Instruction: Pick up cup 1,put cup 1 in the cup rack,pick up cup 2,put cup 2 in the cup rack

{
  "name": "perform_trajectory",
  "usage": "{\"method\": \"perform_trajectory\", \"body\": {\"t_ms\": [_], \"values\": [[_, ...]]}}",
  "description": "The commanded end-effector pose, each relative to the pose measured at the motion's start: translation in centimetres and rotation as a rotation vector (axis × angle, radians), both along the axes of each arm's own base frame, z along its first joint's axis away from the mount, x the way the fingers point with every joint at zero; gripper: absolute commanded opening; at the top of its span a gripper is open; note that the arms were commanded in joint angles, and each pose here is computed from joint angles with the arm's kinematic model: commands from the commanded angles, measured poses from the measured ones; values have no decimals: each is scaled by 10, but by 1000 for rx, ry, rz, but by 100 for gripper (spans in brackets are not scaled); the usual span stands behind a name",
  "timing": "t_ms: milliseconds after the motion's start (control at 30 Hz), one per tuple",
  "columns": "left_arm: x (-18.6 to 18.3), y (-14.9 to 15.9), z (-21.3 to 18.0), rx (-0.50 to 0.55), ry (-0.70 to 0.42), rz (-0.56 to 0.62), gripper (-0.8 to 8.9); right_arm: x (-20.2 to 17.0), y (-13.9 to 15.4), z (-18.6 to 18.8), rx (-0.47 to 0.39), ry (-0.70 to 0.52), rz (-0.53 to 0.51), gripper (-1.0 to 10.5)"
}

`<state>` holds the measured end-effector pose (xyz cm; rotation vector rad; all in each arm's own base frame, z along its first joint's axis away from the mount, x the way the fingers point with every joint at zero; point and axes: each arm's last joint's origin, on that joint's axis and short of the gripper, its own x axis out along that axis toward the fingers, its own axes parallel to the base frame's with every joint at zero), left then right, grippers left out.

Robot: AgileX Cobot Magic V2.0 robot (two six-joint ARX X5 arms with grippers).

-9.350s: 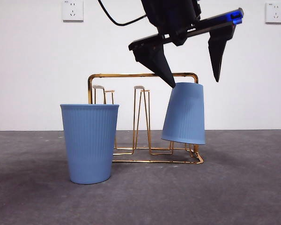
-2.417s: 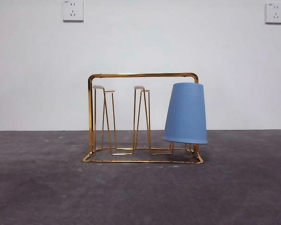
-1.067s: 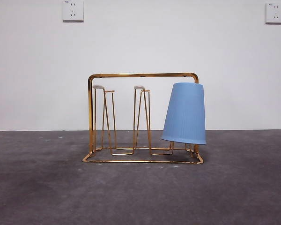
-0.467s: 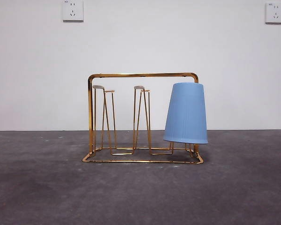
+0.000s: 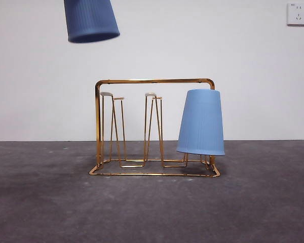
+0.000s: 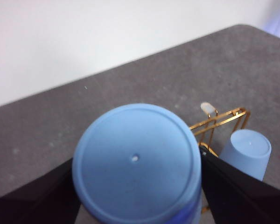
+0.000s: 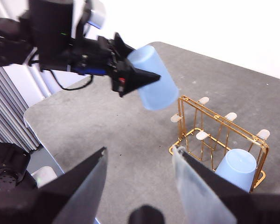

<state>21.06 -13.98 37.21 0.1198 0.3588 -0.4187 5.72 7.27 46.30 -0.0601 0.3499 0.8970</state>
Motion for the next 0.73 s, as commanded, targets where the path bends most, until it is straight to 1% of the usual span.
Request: {"method": "perform_trajectory", "body": {"t_ms": [33, 233, 433, 733], "values": [[11, -5, -9, -6, 42, -19, -8, 0, 0, 0, -3, -9, -6, 240], [28, -16, -28, 31, 98, -18, -8, 1, 0, 0, -8, -7, -12, 240], [44, -18, -42, 54, 135, 8, -8, 0, -1, -2, -28, 3, -27, 240], [60, -26, -65, 92, 196, 7, -8, 1, -1, -2, -29, 1, -31, 240]]}}
